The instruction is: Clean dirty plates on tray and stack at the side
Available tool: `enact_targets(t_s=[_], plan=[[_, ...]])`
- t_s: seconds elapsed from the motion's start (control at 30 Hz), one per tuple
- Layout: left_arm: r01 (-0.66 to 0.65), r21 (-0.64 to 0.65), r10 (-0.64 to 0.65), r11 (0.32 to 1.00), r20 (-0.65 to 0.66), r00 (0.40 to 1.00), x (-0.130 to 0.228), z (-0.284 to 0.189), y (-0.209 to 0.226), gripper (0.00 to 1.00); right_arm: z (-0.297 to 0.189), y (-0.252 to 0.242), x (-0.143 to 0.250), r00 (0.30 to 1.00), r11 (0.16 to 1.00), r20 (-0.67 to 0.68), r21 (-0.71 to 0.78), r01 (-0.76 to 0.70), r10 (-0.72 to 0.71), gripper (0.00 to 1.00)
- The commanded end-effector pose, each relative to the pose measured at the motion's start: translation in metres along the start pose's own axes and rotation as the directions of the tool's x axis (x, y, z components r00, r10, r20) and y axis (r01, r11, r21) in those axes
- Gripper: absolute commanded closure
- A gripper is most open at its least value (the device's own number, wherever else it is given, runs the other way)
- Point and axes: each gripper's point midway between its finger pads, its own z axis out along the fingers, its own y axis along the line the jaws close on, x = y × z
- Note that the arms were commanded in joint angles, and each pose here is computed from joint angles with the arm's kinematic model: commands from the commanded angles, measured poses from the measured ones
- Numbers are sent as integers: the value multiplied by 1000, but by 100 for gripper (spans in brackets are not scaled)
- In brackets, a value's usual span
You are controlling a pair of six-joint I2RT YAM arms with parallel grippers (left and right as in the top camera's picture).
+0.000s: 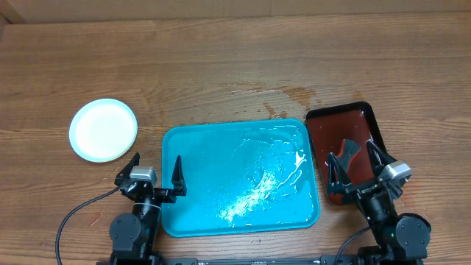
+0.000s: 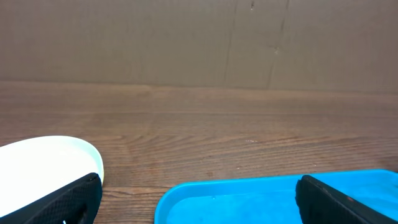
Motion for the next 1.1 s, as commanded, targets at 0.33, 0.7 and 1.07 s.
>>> enact_targets(t_s=[0.33, 0.7, 1.07], plan=[[-28, 18, 28, 999, 5, 1000, 0, 0, -3, 0, 2, -7, 7, 998, 1000, 52, 12, -25, 25, 0], [-28, 18, 28, 999, 5, 1000, 0, 0, -3, 0, 0, -28, 42, 990, 985, -73, 129, -112, 122, 0], [-28, 18, 28, 999, 5, 1000, 0, 0, -3, 0, 0, -32, 42, 991, 984, -72, 147, -99, 111, 0]])
